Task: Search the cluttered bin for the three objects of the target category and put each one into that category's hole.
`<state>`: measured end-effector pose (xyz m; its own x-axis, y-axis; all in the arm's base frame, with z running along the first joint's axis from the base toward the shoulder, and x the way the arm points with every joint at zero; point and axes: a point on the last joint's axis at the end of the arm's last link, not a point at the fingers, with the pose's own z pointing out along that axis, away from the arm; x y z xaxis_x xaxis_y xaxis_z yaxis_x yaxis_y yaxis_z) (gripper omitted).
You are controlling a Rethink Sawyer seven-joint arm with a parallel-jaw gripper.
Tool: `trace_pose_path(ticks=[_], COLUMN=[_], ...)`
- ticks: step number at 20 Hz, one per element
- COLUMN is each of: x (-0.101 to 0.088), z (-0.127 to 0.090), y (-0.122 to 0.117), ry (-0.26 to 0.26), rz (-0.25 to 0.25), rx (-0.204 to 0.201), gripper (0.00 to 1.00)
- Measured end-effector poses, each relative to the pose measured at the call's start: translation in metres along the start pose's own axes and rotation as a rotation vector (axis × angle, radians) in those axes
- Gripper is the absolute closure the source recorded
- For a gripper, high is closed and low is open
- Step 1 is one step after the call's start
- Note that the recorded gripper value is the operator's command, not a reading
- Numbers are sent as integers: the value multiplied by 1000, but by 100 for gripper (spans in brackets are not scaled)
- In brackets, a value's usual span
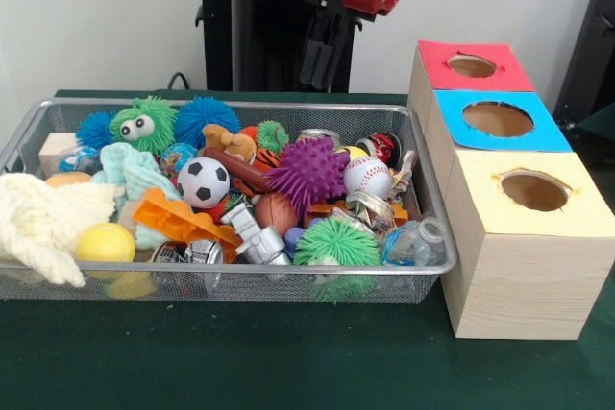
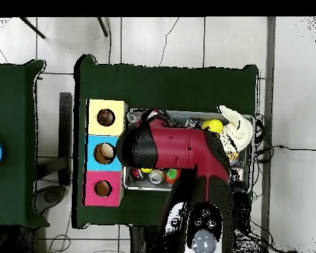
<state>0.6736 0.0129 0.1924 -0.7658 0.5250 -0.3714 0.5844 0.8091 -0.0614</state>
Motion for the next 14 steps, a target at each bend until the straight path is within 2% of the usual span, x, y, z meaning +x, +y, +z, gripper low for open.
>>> trace_pose_path(ticks=[4, 9, 14], x=[-3, -17, -26], z=[-5, -8, 0], y=[-4, -12, -36], ry=[2, 8, 32], rz=[13, 45, 80], rx=[-10, -39, -46], gripper=[100, 100, 100])
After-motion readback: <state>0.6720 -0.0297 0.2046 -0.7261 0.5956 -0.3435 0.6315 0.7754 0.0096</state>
